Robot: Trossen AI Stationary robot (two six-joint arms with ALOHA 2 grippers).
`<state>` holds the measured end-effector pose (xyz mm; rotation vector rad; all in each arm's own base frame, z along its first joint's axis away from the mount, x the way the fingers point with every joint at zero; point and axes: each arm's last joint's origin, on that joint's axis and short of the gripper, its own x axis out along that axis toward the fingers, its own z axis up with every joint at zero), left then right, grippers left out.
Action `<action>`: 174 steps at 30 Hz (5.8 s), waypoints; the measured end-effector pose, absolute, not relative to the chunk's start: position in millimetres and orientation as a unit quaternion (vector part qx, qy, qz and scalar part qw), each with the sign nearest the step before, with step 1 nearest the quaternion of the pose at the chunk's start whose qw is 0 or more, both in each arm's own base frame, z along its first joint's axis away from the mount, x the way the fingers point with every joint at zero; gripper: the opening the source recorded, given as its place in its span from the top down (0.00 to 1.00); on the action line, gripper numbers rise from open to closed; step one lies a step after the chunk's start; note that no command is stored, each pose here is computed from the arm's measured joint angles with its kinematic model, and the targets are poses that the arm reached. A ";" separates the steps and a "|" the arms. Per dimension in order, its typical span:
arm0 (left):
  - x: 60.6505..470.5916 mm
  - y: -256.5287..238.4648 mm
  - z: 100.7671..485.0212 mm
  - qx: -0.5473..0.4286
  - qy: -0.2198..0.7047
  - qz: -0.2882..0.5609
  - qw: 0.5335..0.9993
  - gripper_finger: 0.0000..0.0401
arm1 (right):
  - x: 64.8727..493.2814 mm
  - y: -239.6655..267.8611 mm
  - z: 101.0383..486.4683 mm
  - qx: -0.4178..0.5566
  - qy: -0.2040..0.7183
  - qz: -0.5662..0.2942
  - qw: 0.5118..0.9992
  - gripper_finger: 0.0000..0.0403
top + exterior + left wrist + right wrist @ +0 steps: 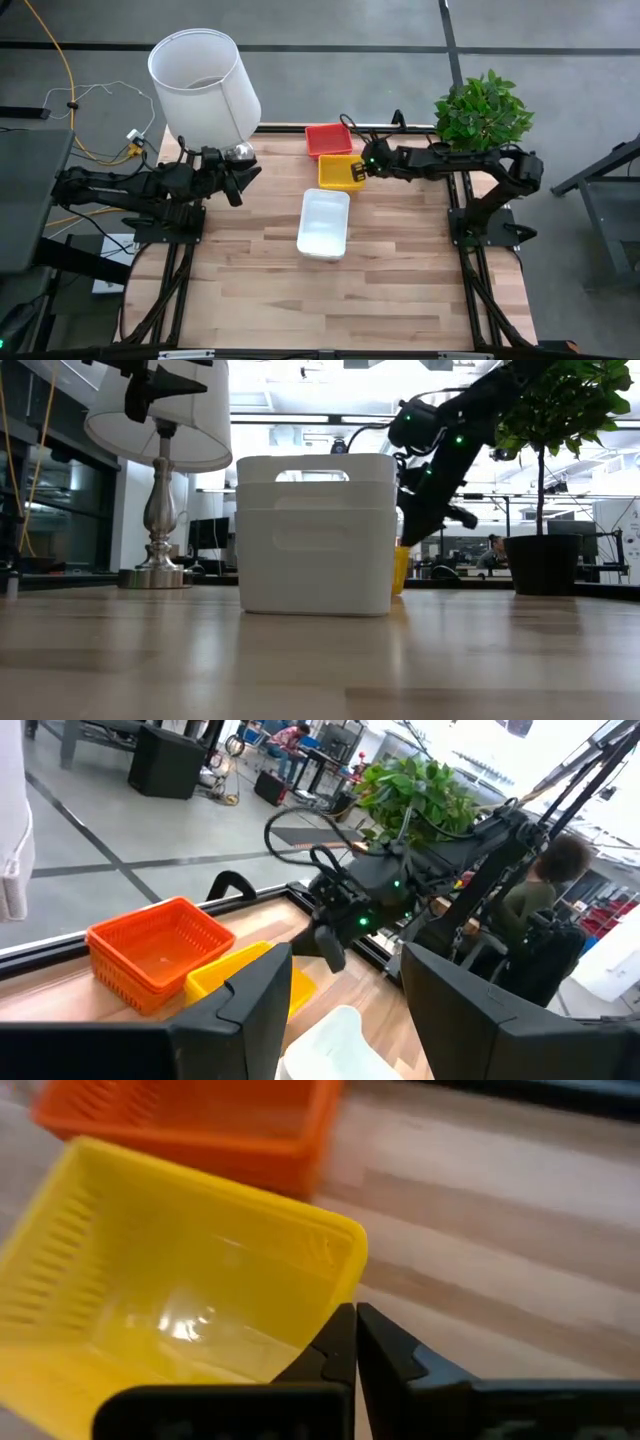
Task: Stack baskets by color
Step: Adjust the stacked yellow bins, then return to Home Position
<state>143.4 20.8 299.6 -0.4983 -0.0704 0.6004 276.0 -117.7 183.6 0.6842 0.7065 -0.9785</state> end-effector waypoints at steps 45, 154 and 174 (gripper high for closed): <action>95.4 7.5 209.8 -0.196 -0.082 0.070 0.975 1.00 | 226.7 -15.8 317.2 0.308 0.159 -0.135 0.928 1.00; 98.5 8.6 168.3 -0.210 -0.027 0.098 0.972 1.00 | 97.9 5.1 168.6 0.218 -0.013 -0.012 0.976 1.00; 98.5 8.6 168.3 -0.210 -0.027 0.098 0.972 1.00 | 97.9 5.1 168.6 0.218 -0.013 -0.012 0.976 1.00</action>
